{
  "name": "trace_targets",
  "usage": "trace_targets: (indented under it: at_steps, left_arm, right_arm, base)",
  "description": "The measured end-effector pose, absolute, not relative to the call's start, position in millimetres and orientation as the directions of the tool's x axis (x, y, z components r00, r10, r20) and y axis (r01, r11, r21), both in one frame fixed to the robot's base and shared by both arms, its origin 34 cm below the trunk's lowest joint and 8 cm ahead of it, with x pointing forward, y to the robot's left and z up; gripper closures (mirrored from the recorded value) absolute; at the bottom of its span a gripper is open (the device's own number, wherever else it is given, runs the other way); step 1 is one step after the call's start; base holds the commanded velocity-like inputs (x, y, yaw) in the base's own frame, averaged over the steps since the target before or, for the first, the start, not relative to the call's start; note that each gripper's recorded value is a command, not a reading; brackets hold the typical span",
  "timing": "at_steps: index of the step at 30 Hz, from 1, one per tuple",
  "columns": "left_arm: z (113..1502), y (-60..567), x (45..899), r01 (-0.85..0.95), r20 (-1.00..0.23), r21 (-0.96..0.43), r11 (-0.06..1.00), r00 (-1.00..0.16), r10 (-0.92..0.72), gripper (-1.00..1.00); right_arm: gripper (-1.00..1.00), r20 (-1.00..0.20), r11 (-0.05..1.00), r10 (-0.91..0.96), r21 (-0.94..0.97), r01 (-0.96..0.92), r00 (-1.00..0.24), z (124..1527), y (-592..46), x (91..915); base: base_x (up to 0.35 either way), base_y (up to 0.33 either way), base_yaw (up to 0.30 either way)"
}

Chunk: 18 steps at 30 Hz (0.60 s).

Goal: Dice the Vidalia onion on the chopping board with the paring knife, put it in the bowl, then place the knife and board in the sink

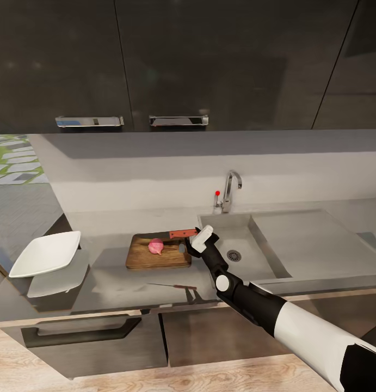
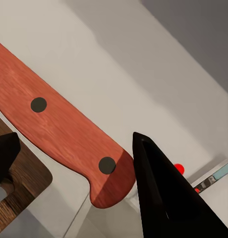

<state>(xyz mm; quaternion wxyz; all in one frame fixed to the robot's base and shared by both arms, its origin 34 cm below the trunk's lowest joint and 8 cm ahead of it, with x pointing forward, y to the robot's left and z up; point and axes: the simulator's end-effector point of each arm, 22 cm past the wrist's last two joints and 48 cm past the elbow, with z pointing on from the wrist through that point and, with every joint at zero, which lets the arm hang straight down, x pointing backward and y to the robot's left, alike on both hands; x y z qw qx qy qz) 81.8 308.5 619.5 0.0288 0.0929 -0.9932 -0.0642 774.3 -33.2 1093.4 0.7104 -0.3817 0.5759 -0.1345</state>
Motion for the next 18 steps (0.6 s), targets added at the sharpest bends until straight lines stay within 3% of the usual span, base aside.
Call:
trace_targets:
  at_steps: [18]
  left_arm:
    - [619,308,82,-0.181,0.045,0.133,0.974,-0.981,-0.188,-1.00]
  right_arm:
    - [1.00,-0.694,0.637,-0.650,-0.720,-0.276,0.311,1079,-25,767]
  base:
    - [0.000,0.000,0.000]
